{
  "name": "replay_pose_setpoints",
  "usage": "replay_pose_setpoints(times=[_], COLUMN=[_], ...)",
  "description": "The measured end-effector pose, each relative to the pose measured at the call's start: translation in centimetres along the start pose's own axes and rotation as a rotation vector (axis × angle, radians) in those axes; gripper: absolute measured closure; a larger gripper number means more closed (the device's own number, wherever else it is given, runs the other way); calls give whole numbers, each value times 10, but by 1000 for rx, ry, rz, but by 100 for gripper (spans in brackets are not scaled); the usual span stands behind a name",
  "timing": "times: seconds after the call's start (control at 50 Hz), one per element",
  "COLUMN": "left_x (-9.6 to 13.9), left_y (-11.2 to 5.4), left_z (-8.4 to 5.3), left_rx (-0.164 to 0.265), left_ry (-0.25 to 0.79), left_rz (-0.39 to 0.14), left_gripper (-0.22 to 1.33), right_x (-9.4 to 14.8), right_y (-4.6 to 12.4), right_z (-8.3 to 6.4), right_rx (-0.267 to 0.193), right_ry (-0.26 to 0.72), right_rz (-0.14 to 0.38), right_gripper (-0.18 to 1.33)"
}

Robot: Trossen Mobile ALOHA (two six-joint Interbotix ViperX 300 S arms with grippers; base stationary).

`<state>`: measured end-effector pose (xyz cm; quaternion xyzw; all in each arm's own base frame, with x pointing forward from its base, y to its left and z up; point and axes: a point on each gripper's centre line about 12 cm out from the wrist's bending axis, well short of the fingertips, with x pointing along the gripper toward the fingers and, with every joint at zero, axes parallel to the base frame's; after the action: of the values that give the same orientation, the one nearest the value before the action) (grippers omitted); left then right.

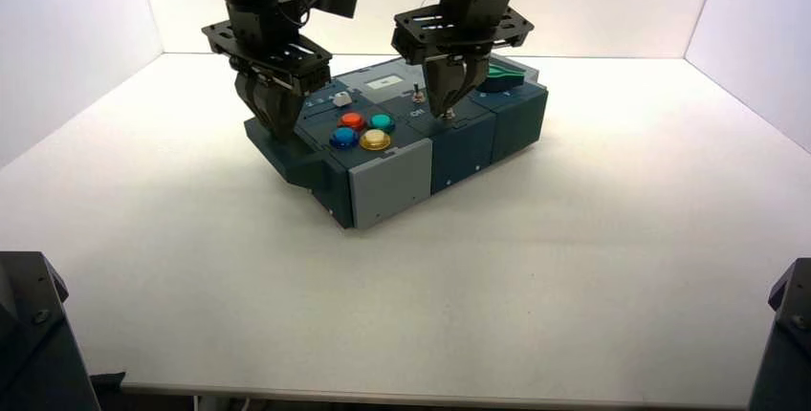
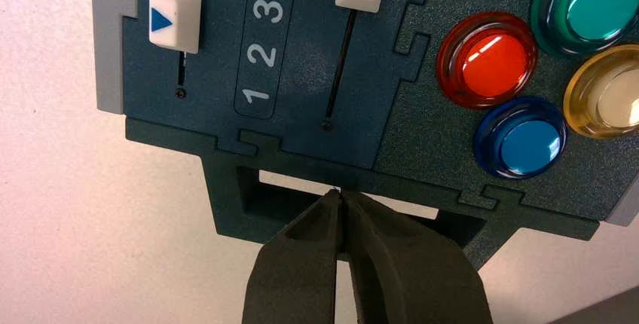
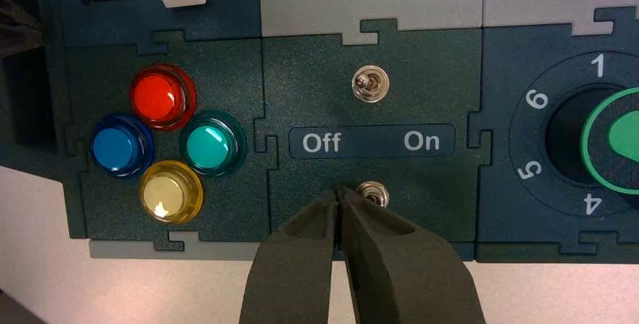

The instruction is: Flip the bottom switch on with the right gripper.

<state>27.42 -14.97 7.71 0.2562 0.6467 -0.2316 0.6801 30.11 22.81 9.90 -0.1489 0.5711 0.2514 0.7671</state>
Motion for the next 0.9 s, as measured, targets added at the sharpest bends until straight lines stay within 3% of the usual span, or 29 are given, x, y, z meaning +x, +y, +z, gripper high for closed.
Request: replay_pose_setpoints(times=[0.26,0.64,0.9], left_x=[1,0,-2], left_y=[0,0,0], left_z=[1,2,2], left_rx=[0,3,1], left_ry=[0,1,-1], left_rz=[0,0,1], left_gripper=[128,128,128], right_x=[-9,-13,-43], right_y=[-13,-14,-6], right_z=[3,3,7], right_rx=[39,42,25], right_ry=[-24,-32,-101], right_rz=[-10,-9,3], right_gripper=[129,129,128])
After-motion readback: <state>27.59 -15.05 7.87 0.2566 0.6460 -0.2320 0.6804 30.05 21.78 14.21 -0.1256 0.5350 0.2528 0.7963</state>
